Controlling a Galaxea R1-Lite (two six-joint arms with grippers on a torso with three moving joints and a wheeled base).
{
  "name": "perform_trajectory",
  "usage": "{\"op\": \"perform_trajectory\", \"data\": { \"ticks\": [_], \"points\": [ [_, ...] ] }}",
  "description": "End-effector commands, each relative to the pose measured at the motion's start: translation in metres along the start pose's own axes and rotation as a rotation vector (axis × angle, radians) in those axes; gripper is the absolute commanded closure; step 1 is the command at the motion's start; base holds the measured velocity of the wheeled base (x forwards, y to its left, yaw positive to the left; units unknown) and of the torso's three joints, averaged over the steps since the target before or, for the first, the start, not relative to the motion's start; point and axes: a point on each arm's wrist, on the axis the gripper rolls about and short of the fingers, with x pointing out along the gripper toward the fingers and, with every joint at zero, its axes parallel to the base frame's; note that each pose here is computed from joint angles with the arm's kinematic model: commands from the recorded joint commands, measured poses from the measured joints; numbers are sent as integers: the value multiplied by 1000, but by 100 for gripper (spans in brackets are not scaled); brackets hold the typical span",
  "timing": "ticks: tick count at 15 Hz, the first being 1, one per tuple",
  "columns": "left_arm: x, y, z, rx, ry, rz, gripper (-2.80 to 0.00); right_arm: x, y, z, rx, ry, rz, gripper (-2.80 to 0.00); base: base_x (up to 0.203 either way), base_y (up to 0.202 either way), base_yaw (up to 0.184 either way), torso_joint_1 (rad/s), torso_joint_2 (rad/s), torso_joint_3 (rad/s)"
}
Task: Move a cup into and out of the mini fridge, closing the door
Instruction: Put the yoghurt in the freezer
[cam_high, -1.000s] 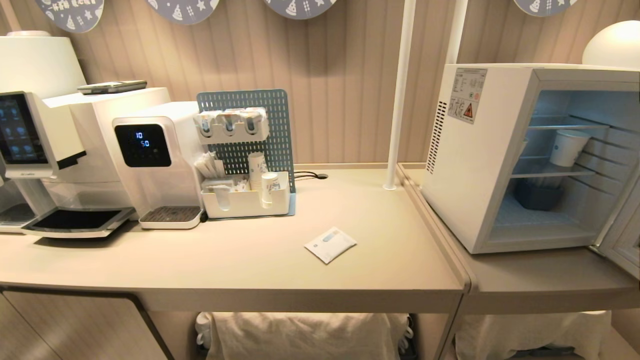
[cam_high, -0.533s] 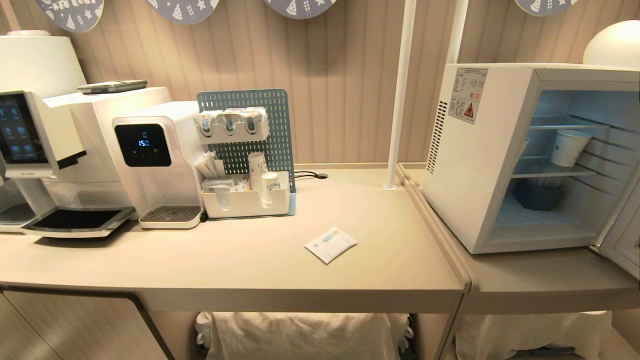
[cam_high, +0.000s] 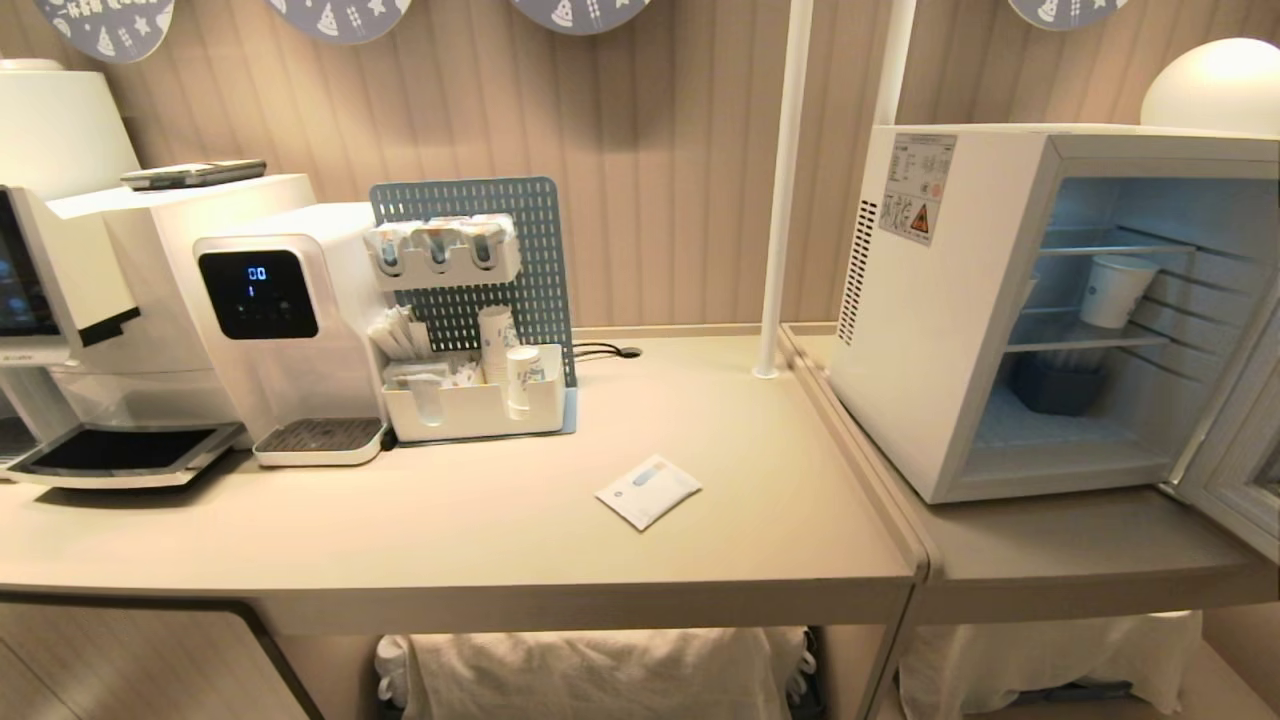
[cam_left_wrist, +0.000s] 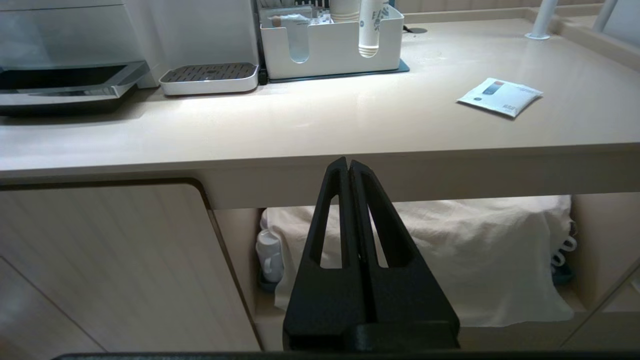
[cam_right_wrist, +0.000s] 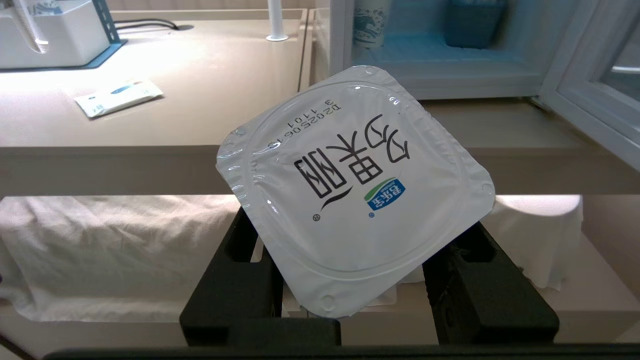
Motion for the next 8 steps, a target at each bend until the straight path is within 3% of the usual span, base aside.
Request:
{"op": "perform_trajectory", "data": {
  "ticks": [1, 8],
  "points": [
    [0, 0, 0, 0, 1, 1, 0, 0, 0, 0, -1, 4, 4, 0, 0, -51, 17, 7, 7, -6],
    [0, 0, 0, -1, 1, 1, 0, 0, 0, 0, -1, 4, 5, 0, 0, -178, 2, 1, 1, 2]
  ]
}}
